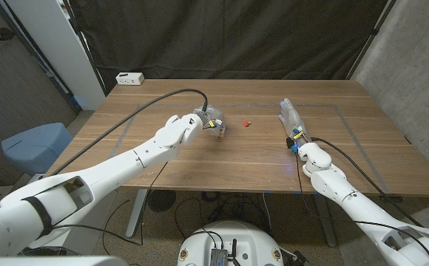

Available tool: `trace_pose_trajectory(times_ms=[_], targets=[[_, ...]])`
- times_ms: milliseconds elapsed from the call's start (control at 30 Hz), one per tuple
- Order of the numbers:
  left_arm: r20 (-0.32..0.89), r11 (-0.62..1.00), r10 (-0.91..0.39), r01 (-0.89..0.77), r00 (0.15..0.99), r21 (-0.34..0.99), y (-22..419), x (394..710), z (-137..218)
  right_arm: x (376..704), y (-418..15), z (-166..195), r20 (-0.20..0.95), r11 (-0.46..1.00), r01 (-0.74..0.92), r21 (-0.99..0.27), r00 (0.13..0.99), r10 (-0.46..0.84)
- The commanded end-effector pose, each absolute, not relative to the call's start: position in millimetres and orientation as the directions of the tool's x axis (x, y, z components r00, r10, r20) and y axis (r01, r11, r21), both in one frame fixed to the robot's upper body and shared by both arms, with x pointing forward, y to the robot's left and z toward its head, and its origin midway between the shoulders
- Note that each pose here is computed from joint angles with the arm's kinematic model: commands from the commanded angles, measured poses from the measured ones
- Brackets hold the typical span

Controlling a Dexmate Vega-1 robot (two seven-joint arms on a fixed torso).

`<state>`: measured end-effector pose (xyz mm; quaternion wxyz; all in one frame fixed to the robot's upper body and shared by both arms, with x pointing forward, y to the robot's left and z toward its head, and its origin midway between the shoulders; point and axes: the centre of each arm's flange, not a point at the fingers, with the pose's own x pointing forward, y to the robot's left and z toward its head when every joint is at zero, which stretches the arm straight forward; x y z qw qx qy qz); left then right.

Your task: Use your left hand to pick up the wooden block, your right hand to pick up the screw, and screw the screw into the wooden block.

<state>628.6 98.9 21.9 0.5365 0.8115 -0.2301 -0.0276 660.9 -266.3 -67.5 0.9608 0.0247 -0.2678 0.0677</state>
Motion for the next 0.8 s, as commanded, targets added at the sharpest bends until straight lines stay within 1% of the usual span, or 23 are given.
trace_pose_trajectory(times_ms=[33, 400, 800], targets=[[0.238, -0.298, -0.395, -0.368, 0.887, 0.881, 101, 624, 27, 663, -264, -64, 0.518, 0.989, -0.149, -0.004, 0.846, 0.129], [0.283, -0.255, -0.383, -0.395, 0.879, 0.883, 111, 614, 35, 662, -263, -59, 0.523, 0.984, -0.176, -0.021, 0.837, 0.160], [0.332, -0.099, -0.363, -0.390, 0.871, 0.915, 121, 609, 41, 655, -265, -50, 0.530, 0.986, -0.152, -0.070, 0.832, 0.166]])
